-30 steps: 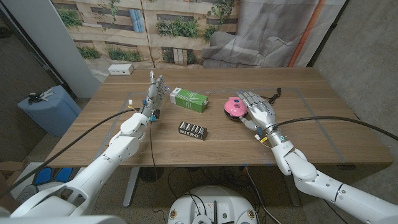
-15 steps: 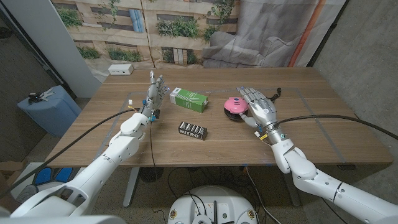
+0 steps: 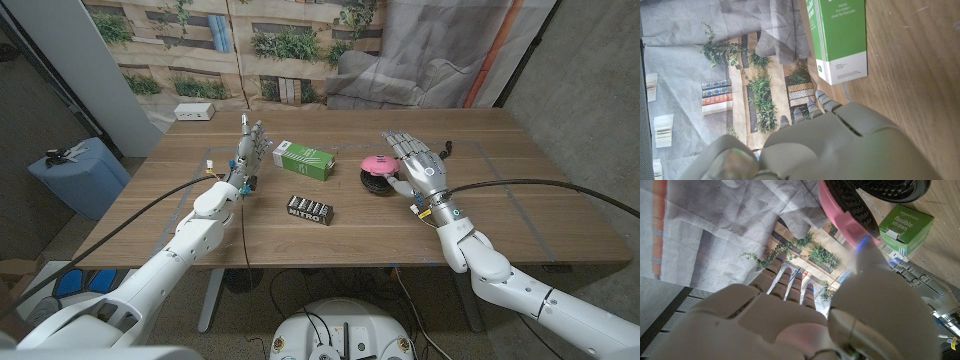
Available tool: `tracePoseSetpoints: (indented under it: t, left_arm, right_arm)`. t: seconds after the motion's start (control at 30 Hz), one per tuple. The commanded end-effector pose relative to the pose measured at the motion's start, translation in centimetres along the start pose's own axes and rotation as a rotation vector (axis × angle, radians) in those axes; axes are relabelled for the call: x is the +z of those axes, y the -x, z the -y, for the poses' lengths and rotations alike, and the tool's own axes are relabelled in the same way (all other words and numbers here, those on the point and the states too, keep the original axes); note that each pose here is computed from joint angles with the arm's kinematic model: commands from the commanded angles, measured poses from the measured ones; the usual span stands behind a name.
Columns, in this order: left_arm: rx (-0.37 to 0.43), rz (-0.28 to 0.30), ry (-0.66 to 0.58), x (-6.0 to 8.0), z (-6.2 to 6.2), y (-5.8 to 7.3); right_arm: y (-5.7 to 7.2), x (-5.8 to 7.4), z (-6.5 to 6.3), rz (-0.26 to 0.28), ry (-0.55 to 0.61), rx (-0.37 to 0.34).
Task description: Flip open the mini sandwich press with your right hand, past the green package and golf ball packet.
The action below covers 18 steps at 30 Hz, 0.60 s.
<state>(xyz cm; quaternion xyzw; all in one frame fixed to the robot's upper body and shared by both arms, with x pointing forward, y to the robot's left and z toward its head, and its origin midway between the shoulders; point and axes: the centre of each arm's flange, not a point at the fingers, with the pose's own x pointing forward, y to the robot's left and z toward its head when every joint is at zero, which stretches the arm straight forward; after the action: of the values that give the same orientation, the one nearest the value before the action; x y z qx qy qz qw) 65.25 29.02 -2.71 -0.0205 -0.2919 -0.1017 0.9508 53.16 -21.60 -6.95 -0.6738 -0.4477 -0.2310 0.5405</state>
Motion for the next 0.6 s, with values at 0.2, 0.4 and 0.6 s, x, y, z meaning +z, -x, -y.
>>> tracePoseSetpoints:
  t: [0.2, 0.4, 0.6]
  left_arm:
    - [0.000, 0.000, 0.000, 0.0, 0.0, 0.0]
    - [0.000, 0.000, 0.000, 0.0, 0.0, 0.0]
    - [0.000, 0.000, 0.000, 0.0, 0.0, 0.0]
  right_arm:
    - [-2.1, -0.5, 0.4, 0.004, -0.018, 0.005]
    - [-2.9, -1.1, 0.3, 0.001, -0.007, -0.004]
    - [-3.7, -1.6, 0.6, -0.001, -0.012, -0.006]
